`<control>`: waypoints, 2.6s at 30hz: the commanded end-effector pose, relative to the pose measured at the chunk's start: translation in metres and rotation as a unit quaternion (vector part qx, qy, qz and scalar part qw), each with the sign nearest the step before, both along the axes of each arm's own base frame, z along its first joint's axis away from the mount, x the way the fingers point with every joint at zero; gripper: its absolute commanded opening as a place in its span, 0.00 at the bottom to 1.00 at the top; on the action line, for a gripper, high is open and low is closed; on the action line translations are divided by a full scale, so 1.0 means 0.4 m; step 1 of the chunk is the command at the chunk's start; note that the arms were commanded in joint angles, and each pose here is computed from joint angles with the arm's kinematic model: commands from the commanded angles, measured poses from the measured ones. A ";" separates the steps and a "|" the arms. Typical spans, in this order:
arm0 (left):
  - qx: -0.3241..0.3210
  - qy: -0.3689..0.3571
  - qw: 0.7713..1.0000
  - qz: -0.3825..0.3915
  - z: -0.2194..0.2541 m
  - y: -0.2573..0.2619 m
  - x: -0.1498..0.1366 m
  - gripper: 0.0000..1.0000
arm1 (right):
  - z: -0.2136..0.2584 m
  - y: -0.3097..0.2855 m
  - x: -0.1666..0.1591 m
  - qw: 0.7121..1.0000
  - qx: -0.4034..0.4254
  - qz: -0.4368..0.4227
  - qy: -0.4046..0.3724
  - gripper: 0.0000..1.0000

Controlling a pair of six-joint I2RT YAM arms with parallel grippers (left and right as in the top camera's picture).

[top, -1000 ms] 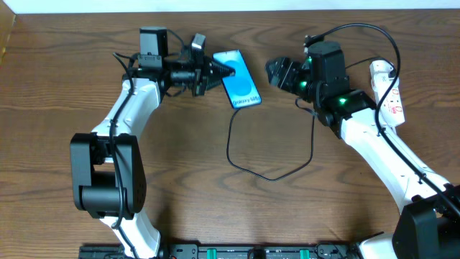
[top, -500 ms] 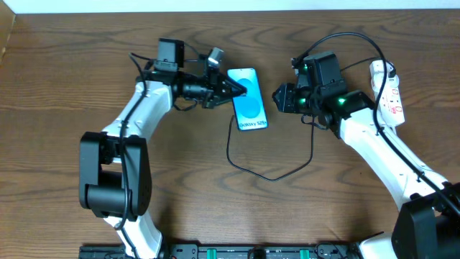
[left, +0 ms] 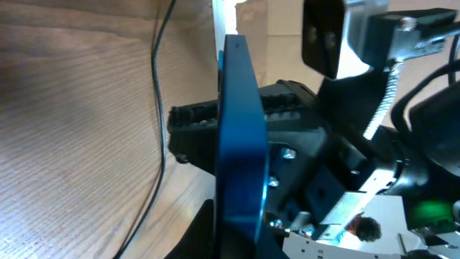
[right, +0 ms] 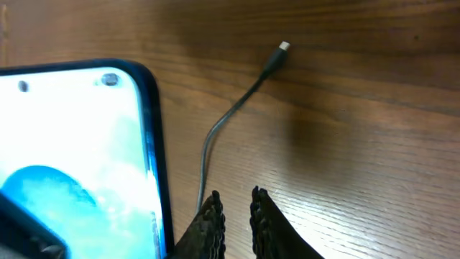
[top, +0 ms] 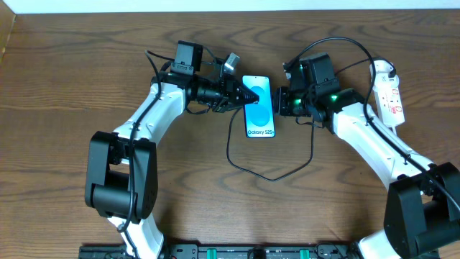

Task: Plug charger to phone and switch on socket
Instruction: 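Lower the phone toward the table between both grippers, then release the right gripper and move it toward the cable end, then grasp the black USB-C cable end with the right gripper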

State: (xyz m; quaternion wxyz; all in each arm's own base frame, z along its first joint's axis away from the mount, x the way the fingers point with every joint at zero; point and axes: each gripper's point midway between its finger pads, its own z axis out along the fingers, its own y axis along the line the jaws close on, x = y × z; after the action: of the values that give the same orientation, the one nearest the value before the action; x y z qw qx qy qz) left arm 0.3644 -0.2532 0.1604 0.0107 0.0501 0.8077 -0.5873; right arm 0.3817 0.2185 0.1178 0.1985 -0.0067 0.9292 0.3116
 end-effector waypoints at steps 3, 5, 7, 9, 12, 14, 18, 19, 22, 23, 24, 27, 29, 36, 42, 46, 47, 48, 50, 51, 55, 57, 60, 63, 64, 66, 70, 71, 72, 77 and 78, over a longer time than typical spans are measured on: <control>-0.005 -0.018 1.000 -0.009 0.025 -0.011 -0.007 0.07 | 0.034 0.091 -0.040 0.997 0.062 0.030 0.022 0.12; -0.005 -0.018 1.000 -0.009 0.025 -0.011 -0.007 0.07 | 0.039 0.109 -0.046 0.997 0.066 0.037 0.017 0.11; -0.006 -0.018 1.000 -0.009 0.025 -0.011 -0.007 0.07 | 0.044 0.123 -0.049 0.997 0.070 0.039 0.015 0.11; -0.006 -0.018 1.000 -0.009 0.025 -0.011 -0.007 0.07 | 0.050 0.132 -0.048 0.996 0.076 0.041 0.011 0.10; -0.006 -0.018 1.000 -0.009 0.025 -0.011 -0.007 0.08 | 0.062 0.143 -0.047 0.995 0.090 0.045 0.010 0.10; -0.006 -0.018 1.000 -0.009 0.025 -0.011 -0.007 0.07 | 0.068 0.146 -0.044 0.994 0.097 0.042 0.010 0.09; -0.006 -0.018 1.000 -0.010 0.025 -0.014 -0.010 0.07 | 0.086 0.160 -0.042 0.992 0.114 0.052 0.002 0.09; -0.005 -0.018 1.000 -0.012 0.025 -0.016 -0.011 0.07 | 0.092 0.164 -0.042 0.991 0.120 0.057 -0.001 0.09; 0.002 -0.019 1.000 -0.016 0.019 -0.032 -0.020 0.07 | 0.100 0.169 -0.040 0.990 0.129 0.053 0.001 0.08; 0.007 -0.019 1.000 -0.017 0.015 -0.038 -0.022 0.07 | 0.103 0.173 -0.041 0.990 0.132 0.056 -0.001 0.08; 0.016 -0.015 1.000 -0.015 0.008 -0.045 -0.024 0.07 | 0.107 0.179 -0.043 0.989 0.136 0.061 -0.002 0.08; 0.038 -0.005 0.999 -0.008 -0.010 -0.062 -0.028 0.07 | 0.112 0.192 -0.049 0.988 0.139 0.067 -0.005 0.08; 0.043 -0.008 0.999 -0.011 -0.013 -0.075 -0.034 0.07 | 0.112 0.197 -0.053 0.988 0.139 0.070 -0.005 0.08; 0.044 -0.004 0.999 -0.005 -0.011 -0.086 -0.030 0.07 | 0.118 0.199 -0.048 0.987 0.143 0.068 -0.009 0.07; 0.044 0.001 0.999 0.013 -0.010 -0.058 -0.006 0.07 | 0.103 0.185 -0.040 0.991 0.125 0.055 -0.010 0.08; 0.042 0.020 0.997 0.056 -0.008 0.011 0.042 0.07 | 0.066 0.155 -0.038 0.996 0.088 0.027 0.004 0.10; 0.040 0.021 0.997 0.069 -0.007 0.040 0.059 0.07 | 0.056 0.146 -0.038 0.997 0.077 0.019 0.008 0.11; 0.039 0.022 0.996 0.082 -0.007 0.065 0.074 0.07 | 0.048 0.139 -0.037 0.997 0.070 0.013 0.010 0.11; 0.031 0.025 0.993 0.111 0.000 0.128 0.106 0.07 | 0.037 0.129 -0.039 0.998 0.058 0.005 0.017 0.12; 0.023 0.025 0.992 0.119 0.007 0.152 0.117 0.07 | 0.031 0.123 -0.041 0.998 0.052 0.001 0.021 0.12; -0.007 0.021 0.990 0.143 0.036 0.232 0.146 0.07 | 0.022 0.110 -0.036 0.999 0.040 -0.011 0.022 0.13; -0.010 0.030 0.986 0.161 0.039 0.267 0.159 0.07 | 0.027 0.107 -0.027 0.999 0.040 -0.018 0.019 0.13; -0.012 0.039 0.982 0.182 0.040 0.305 0.172 0.07 | 0.031 0.106 -0.001 0.999 0.038 -0.025 0.019 0.14; -0.013 0.039 0.981 0.190 0.039 0.322 0.177 0.07 | 0.025 0.116 0.034 0.999 0.029 -0.028 0.032 0.14; -0.013 0.039 0.981 0.191 0.039 0.324 0.177 0.07 | 0.022 0.120 0.047 0.999 0.027 -0.029 0.037 0.14; -0.013 0.039 0.981 0.191 0.039 0.324 0.177 0.07 | 0.014 0.131 0.072 0.998 0.022 -0.030 0.045 0.14; -0.012 0.040 0.981 0.191 0.039 0.324 0.177 0.07 | -0.036 0.121 0.125 0.995 -0.023 -0.062 0.074 0.30; -0.012 0.039 0.981 0.191 0.039 0.324 0.178 0.07 | -0.050 0.119 0.132 0.994 -0.032 -0.066 0.080 0.31; -0.012 0.039 0.981 0.191 0.039 0.324 0.178 0.07 | -0.064 0.121 0.140 0.993 -0.036 -0.067 0.086 0.31; -0.011 0.039 0.981 0.192 0.038 0.324 0.178 0.07 | -0.117 0.127 0.155 0.990 -0.038 -0.080 0.107 0.33; -0.011 0.039 0.981 0.192 0.038 0.324 0.178 0.07 | -0.129 0.128 0.154 0.990 -0.040 -0.079 0.110 0.33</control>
State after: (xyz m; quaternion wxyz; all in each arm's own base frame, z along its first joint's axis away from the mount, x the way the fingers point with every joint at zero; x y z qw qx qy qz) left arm 0.4365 -0.1214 0.1639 0.0915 -0.1415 0.8042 -0.5699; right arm 0.4347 0.2712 0.0698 0.1138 0.0775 0.9552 0.2621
